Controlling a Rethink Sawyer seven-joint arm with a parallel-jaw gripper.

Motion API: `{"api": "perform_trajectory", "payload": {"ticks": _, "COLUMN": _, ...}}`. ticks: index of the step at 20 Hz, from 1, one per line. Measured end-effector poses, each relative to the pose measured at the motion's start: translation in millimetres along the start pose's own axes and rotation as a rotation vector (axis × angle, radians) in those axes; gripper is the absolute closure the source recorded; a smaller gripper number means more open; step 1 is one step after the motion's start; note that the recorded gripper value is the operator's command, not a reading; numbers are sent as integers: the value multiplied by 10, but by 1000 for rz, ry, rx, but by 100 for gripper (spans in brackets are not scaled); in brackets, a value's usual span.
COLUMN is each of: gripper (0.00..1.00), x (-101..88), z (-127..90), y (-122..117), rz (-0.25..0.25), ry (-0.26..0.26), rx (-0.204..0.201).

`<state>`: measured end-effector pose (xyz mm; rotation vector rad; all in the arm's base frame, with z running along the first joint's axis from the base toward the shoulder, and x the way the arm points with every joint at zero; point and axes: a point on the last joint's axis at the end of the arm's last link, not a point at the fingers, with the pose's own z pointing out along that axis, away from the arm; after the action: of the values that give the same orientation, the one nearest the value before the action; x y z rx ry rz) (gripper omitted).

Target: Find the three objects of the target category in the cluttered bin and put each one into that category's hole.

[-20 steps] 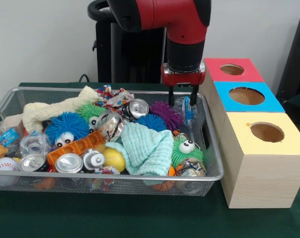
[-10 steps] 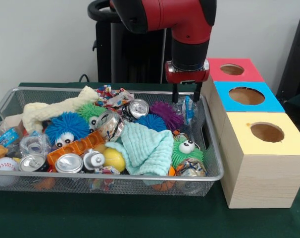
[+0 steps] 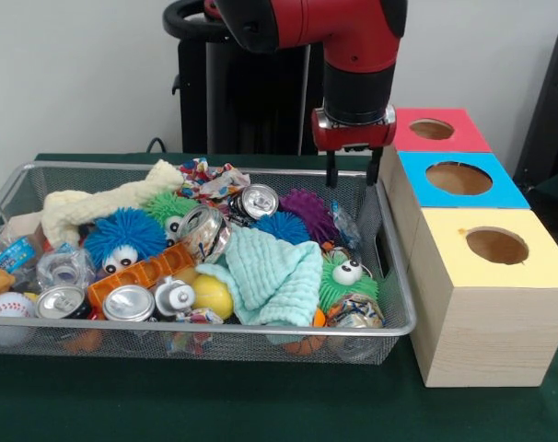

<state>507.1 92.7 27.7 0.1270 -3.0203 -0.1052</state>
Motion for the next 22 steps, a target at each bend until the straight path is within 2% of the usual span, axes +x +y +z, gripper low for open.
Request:
{"api": "perform_trajectory", "payload": {"ticks": 5, "gripper": 0, "x": 54, "z": -26, "y": -10, "rz": -13, "ry": 0, "rx": 0}}
{"api": "perform_trajectory", "payload": {"ticks": 16, "gripper": 0, "x": 217, "z": 74, "y": -36, "rz": -71, "ry": 14, "rx": 17}}
{"api": "perform_trajectory", "payload": {"ticks": 22, "gripper": 0, "x": 181, "z": 131, "y": 10, "rz": -75, "ry": -27, "rx": -6}}
